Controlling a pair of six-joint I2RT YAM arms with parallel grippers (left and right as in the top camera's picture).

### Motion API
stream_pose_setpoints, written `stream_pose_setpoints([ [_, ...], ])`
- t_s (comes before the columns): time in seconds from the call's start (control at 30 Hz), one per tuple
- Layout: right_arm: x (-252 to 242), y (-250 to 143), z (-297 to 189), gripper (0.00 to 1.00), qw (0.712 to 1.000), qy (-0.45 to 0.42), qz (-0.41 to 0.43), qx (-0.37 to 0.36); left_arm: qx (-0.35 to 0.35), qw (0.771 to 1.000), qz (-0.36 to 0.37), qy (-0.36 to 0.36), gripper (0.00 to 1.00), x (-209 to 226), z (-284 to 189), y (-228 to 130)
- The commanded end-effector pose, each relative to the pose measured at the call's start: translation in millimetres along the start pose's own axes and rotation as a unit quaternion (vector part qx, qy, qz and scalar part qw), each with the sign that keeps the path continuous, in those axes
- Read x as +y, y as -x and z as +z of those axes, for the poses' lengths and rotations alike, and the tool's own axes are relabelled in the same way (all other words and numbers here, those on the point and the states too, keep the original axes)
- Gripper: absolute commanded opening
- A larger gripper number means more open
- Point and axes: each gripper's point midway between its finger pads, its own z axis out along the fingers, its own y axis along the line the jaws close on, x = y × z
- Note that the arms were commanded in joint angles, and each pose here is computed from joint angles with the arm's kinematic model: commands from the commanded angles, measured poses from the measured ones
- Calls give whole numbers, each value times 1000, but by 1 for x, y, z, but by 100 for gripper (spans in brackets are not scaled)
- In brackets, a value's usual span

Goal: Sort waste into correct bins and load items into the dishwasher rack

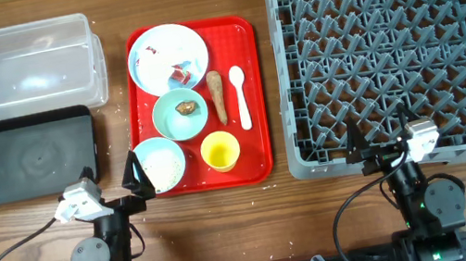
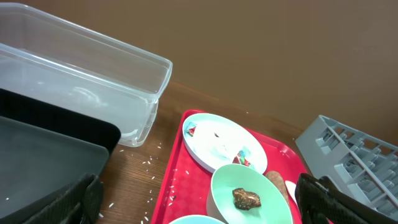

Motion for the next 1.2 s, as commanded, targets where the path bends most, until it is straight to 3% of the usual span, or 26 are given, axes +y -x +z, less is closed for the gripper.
stream_pose_setpoints([
  [0.0, 0, 0, 0, 100, 1000, 0, -6, -1, -1, 1000, 9, 4, 100, 2, 0, -2],
  [0.73, 14, 6, -1, 100, 999, 40, -14, -9, -37, 999, 16, -29, 100, -12, -1, 16],
  [1.0, 27, 33, -7, 100, 996, 68, -58, -22, -38, 998, 22, -48, 100, -19, -1, 18],
  [1.17, 33, 67, -10, 100, 992, 70, -102, 3, -47, 993, 76, -83, 100, -39, -6, 35],
])
